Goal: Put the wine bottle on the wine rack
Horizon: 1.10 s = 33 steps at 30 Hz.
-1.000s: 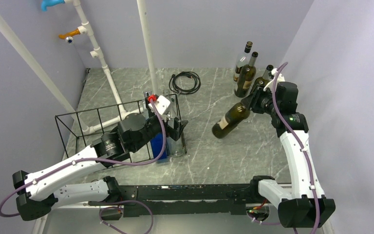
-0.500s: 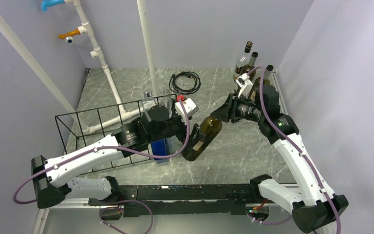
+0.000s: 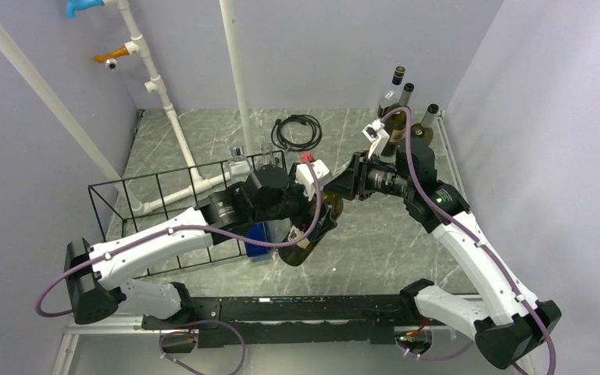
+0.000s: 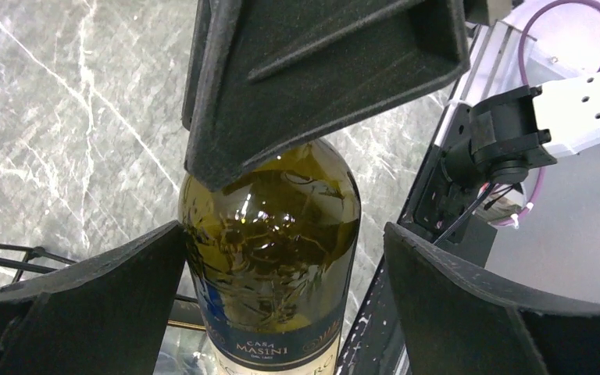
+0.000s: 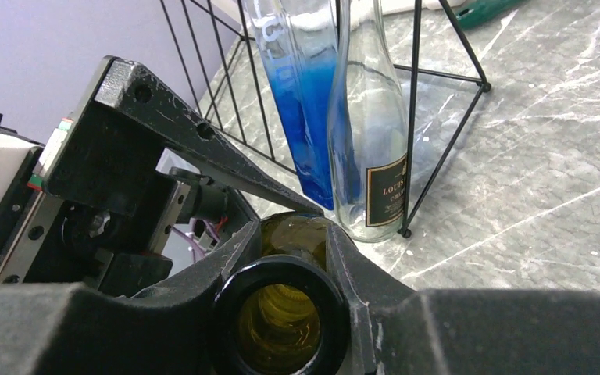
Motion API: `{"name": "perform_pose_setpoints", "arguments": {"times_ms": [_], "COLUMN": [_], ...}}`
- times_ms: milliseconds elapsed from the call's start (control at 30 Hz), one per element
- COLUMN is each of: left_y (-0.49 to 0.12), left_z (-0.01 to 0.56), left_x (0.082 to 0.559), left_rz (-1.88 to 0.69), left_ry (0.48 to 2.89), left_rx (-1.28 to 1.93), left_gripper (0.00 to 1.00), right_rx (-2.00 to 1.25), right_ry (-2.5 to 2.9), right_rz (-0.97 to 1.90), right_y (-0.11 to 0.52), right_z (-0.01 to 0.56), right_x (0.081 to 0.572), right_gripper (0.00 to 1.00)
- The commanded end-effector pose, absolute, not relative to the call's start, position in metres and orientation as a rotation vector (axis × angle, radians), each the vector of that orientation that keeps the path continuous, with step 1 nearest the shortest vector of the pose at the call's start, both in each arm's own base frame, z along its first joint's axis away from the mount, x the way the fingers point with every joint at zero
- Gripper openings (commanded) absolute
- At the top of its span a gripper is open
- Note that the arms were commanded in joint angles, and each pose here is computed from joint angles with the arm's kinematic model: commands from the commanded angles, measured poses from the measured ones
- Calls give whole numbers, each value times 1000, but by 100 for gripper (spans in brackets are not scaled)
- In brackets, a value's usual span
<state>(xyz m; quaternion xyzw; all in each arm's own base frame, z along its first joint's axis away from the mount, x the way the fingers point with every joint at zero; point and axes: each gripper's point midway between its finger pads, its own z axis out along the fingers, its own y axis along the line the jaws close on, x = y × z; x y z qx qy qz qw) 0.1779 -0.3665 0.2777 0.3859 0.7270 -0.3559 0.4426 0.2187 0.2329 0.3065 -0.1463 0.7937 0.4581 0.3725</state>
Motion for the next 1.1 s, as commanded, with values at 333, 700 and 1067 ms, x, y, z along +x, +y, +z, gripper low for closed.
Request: {"name": "perform_pose_setpoints", "arguments": {"times_ms": [333, 700, 1067], "left_y": [-362, -343, -315], "left_z": [287, 295, 317], "left_x": [190, 205, 217], "left_rz": [-808, -684, -598], "left_ry": [1844, 1818, 1741], "left_rx": [886, 828, 699], "left_gripper": [98, 51, 0], "right_rx": [-425, -426, -295], "right_ry": [1812, 1815, 1865], "right_rz": [1272, 1281, 1248], "right_y": [256, 262, 257], "right_z": [376, 378, 360], "right_x": [217, 218, 230], "right_gripper": [0, 3, 88]}}
